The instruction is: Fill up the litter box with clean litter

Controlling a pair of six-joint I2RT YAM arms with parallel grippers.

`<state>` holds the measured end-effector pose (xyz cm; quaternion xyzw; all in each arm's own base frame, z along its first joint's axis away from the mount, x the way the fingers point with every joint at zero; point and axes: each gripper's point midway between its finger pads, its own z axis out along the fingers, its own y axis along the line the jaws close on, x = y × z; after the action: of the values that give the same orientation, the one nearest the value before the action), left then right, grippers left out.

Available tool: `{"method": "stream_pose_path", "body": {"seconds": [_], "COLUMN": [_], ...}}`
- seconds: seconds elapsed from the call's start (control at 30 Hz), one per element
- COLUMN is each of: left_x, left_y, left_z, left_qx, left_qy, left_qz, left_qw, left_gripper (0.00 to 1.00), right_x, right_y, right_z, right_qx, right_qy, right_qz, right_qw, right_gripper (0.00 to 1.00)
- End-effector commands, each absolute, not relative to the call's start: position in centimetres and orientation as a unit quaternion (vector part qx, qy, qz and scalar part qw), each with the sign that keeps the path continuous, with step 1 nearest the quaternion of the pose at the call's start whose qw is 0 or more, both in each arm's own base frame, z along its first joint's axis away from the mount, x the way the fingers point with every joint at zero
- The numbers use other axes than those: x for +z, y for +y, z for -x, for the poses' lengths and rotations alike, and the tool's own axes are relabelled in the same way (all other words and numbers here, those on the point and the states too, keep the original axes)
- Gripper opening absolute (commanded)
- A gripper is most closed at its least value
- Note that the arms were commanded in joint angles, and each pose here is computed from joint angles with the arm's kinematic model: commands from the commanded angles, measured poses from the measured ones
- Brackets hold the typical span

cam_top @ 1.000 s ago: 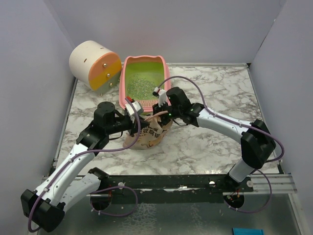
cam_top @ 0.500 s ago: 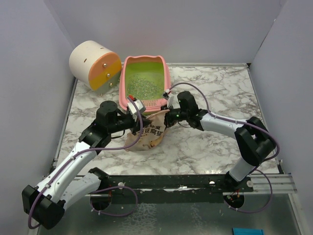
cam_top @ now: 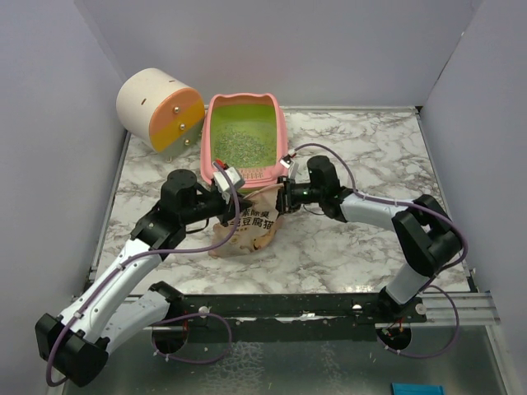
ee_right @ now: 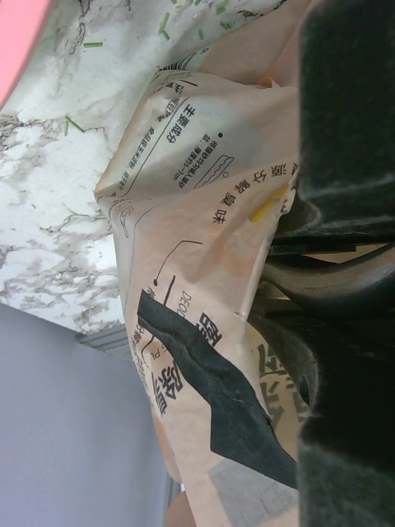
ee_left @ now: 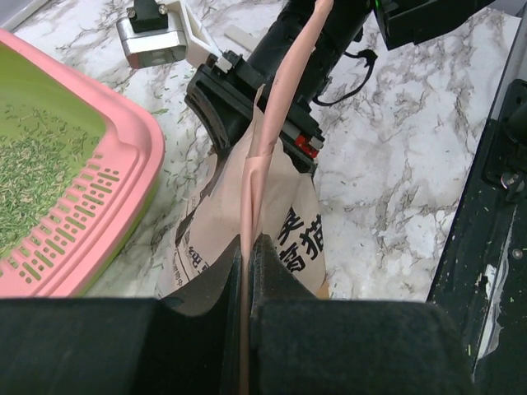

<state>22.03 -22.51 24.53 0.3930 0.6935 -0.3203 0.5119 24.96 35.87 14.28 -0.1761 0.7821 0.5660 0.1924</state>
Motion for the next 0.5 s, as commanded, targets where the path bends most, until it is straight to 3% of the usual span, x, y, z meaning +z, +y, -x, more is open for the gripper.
{"method": "stream_pose_path", "body": {"seconds": [0.0,0.47], "left_x": [29.7,30.4], "left_y": [-21.7,-20.7], "left_z": [-23.1,-21.9], "left_qx": [-0.287,-0.276], "left_qy": [0.649,0.64], "left_qz": [-0.387,-0.39], "left_qw": [0.589,0.602], "left_gripper": [0.0,0.0], "right_x": [18.3,20.0], "right_y": [34.9,29.2], "right_z": [-23.4,-27.1], "right_qx": [0.625,0.609], "right_qy": [0.745,0.757], "right_qz": [0.173,0.118], "right_qw": [0.153,0.205], "right_gripper": [0.01,0.01]}}
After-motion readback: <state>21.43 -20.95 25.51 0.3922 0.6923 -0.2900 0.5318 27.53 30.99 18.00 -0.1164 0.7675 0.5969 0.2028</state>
